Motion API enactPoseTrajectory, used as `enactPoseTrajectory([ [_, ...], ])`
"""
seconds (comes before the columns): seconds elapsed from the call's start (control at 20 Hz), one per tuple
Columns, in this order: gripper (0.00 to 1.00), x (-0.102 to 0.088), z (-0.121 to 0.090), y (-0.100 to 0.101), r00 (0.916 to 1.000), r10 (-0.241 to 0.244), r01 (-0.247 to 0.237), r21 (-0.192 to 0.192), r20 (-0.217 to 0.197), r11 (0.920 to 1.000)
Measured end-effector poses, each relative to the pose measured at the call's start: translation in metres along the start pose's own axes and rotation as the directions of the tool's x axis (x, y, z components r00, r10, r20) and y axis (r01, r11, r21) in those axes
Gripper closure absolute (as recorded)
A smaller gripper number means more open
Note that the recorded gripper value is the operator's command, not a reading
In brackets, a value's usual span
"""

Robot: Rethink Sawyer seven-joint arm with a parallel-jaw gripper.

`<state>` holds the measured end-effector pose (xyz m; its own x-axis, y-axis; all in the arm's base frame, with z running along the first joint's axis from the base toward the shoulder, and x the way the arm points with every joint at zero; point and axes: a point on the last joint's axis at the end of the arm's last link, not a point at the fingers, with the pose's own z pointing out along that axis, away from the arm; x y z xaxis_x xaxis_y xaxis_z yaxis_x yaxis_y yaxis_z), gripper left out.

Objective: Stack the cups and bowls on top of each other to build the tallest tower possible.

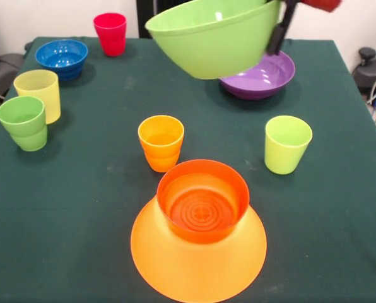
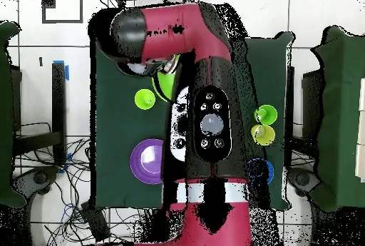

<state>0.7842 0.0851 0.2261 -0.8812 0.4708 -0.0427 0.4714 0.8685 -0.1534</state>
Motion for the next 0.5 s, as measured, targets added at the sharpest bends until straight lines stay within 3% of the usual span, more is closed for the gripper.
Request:
enactPoseTrajectory([
  [0.15, 1.00, -0.002, -0.006, 0.010, 1.0000, -0.008, 0.008, 0.006, 0.005, 1.0000],
  [0.5, 1.00, -0.023, -0.018, 0.036, 0.9978, -0.021, 0.019, 0.040, 0.063, 0.9990],
])
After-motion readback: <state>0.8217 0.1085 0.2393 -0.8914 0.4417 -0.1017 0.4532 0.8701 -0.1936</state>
